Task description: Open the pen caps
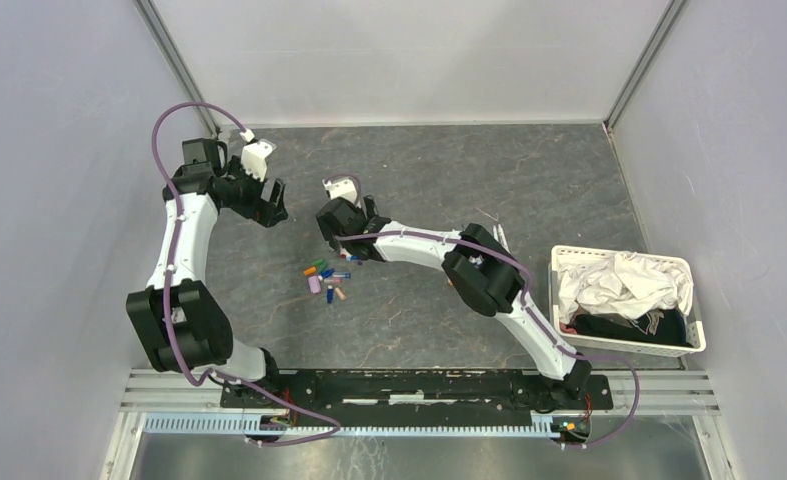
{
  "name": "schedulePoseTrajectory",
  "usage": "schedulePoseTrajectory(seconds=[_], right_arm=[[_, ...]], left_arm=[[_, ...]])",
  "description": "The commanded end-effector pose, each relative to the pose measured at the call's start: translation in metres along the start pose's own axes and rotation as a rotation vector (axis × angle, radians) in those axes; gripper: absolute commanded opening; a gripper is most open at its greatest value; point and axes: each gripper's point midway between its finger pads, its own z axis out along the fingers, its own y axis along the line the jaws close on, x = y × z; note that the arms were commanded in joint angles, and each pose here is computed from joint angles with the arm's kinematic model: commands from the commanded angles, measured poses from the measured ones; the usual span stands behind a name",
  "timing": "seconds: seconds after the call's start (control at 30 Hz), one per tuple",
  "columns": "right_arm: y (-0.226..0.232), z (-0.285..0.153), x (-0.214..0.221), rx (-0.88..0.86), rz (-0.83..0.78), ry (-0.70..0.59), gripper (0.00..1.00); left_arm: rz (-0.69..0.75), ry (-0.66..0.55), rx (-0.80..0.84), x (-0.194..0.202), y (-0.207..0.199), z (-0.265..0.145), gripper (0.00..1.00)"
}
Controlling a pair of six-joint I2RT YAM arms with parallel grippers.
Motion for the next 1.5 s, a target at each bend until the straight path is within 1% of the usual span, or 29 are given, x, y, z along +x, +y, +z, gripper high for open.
schedulePoseTrajectory(seconds=[0.0,0.13,0.33,0.4,0.57,0.63,0.73,0.77,0.87,0.9,0.93,0.97,1.0,1.07,1.17,1.3,1.4,1.47], right_arm=[[-0.020,-0.005,0.019,0.068,-0.041,0.035,0.98],[-0.029,-0.008,0.032,0.080,-0.036,0.059,0.97],[-0.046,-0.022,0.045,0.066,0.003,0.054,0.82],[-0.054,-0.026,0.048,0.068,0.014,0.054,0.79],[-0.070,-0.038,0.056,0.074,0.028,0.057,0.77],[-0.078,-0.044,0.061,0.071,0.037,0.052,0.74],[-0.087,-0.054,0.068,0.055,0.050,0.044,0.66],[-0.089,-0.056,0.066,0.046,0.064,0.023,0.62],[-0.096,-0.063,0.070,0.033,0.076,0.017,0.50],[-0.096,-0.066,0.071,0.027,0.076,0.016,0.50],[-0.096,-0.067,0.072,0.019,0.071,0.016,0.53],[-0.096,-0.068,0.074,0.011,0.064,0.023,0.57],[-0.096,-0.069,0.073,0.006,0.059,0.026,0.64],[-0.091,-0.072,0.067,-0.026,0.048,0.022,0.74],[-0.085,-0.078,0.054,-0.087,0.021,0.017,0.82],[-0.086,-0.084,0.018,-0.181,0.034,-0.029,0.83],[-0.083,-0.077,-0.014,-0.271,0.044,-0.058,0.80],[-0.073,-0.065,-0.022,-0.352,0.019,-0.029,0.79]], left_arm=[[0.052,-0.050,0.001,-0.016,-0.002,-0.014,0.97],[0.056,-0.051,0.005,-0.017,-0.003,-0.015,0.97],[0.062,-0.058,0.032,-0.019,-0.009,-0.017,0.96],[0.065,-0.059,0.037,-0.019,-0.011,-0.018,0.96],[0.072,-0.058,0.068,-0.017,-0.017,-0.020,0.95],[0.073,-0.058,0.079,-0.017,-0.020,-0.020,0.95],[0.075,-0.052,0.098,-0.013,-0.025,-0.020,0.95],[0.075,-0.050,0.105,-0.012,-0.026,-0.020,0.95],[0.075,-0.049,0.125,-0.011,-0.031,-0.020,0.94],[0.074,-0.050,0.130,-0.011,-0.032,-0.020,0.94],[0.074,-0.048,0.134,-0.010,-0.033,-0.020,0.94],[0.075,-0.049,0.139,-0.010,-0.034,-0.020,0.94],[0.075,-0.050,0.142,-0.010,-0.034,-0.020,0.94],[0.073,-0.048,0.152,-0.010,-0.036,-0.021,0.94],[0.079,-0.038,0.163,-0.007,-0.038,-0.021,0.94],[0.082,-0.033,0.178,-0.005,-0.042,-0.021,0.94],[0.079,-0.044,0.193,-0.007,-0.046,-0.021,0.94],[0.080,-0.047,0.200,-0.008,-0.048,-0.021,0.94]])
